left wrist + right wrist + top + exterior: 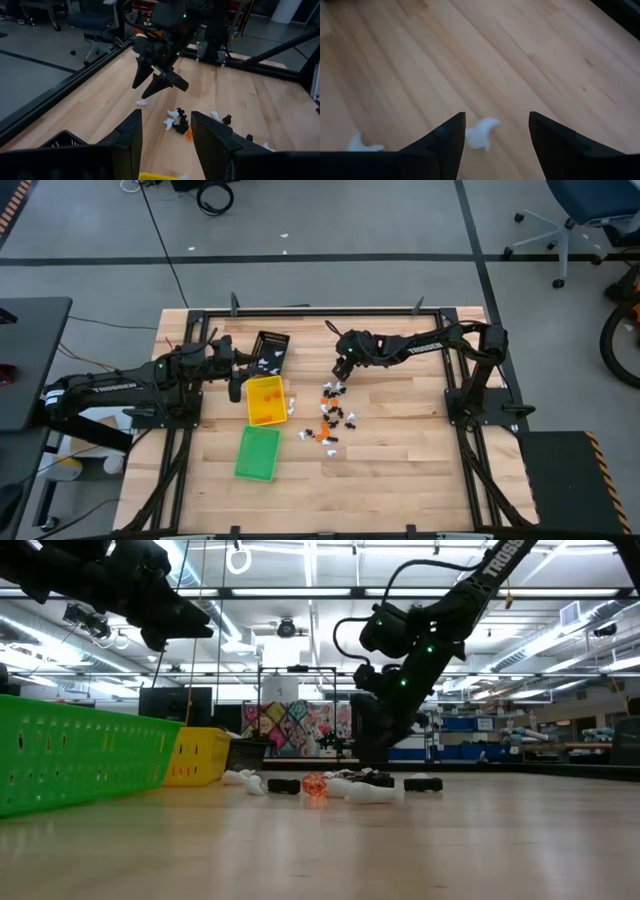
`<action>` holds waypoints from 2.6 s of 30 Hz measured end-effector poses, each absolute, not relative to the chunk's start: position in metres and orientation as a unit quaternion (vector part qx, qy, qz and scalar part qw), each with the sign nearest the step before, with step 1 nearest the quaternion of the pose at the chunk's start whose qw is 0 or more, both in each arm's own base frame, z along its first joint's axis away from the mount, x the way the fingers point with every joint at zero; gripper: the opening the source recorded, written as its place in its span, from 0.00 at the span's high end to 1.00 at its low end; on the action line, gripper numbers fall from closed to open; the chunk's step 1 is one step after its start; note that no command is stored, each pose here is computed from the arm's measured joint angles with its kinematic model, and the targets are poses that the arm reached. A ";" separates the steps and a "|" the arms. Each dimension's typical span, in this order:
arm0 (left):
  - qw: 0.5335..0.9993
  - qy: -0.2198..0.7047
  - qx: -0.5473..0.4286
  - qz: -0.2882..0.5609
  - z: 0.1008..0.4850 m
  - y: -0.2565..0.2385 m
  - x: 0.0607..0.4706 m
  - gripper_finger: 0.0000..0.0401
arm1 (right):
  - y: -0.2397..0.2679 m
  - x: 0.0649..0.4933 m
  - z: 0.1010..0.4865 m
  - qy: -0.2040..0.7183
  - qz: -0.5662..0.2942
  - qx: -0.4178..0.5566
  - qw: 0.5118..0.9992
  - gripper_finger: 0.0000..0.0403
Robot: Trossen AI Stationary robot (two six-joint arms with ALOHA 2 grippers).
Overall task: Sort Halloween decoration
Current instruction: Put the white ghost plush toy into the black basket
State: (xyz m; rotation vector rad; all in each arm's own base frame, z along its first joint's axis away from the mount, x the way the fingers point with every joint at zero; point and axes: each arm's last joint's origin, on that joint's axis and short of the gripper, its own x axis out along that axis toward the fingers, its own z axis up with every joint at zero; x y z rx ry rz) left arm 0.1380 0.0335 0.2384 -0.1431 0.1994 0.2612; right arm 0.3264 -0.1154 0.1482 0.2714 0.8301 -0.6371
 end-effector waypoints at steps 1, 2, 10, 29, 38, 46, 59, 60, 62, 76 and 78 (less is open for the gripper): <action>0.984 0.098 -0.071 0.130 0.239 0.034 0.138 0.65 | -0.115 0.327 0.148 0.394 -0.304 0.129 0.858 0.45; 0.984 0.097 -0.071 0.130 0.239 0.034 0.138 0.65 | -0.115 0.327 0.149 0.391 -0.303 0.129 0.859 0.45; 0.984 0.096 -0.075 0.130 0.239 0.033 0.138 0.65 | -0.116 0.335 0.129 0.396 -0.296 0.124 0.860 0.45; 0.984 0.100 -0.075 0.128 0.238 0.033 0.138 0.65 | -0.111 0.334 0.117 0.423 -0.280 0.170 0.845 0.63; 0.984 0.100 -0.075 0.128 0.238 0.033 0.138 0.65 | -0.106 0.332 0.122 0.432 -0.258 0.172 0.847 0.85; 0.984 0.100 -0.075 0.128 0.238 0.033 0.138 0.65 | -0.104 0.335 0.124 0.430 -0.239 0.180 0.852 0.90; 0.984 0.100 -0.071 0.128 0.238 0.033 0.138 0.65 | -0.102 0.349 0.138 0.418 -0.202 0.166 0.870 0.98; 0.984 0.101 -0.070 0.128 0.238 0.033 0.138 0.65 | -0.102 0.350 0.138 0.420 -0.200 0.163 0.870 0.99; 0.984 0.101 -0.070 0.128 0.238 0.033 0.138 0.65 | -0.099 0.349 0.137 0.431 -0.192 0.151 0.869 0.98; 0.984 0.103 -0.070 0.128 0.238 0.033 0.138 0.65 | -0.072 0.344 0.145 0.470 -0.246 0.021 0.847 0.61; 0.984 0.103 -0.070 0.128 0.238 0.033 0.138 0.65 | -0.072 0.343 0.143 0.480 -0.246 0.020 0.842 0.58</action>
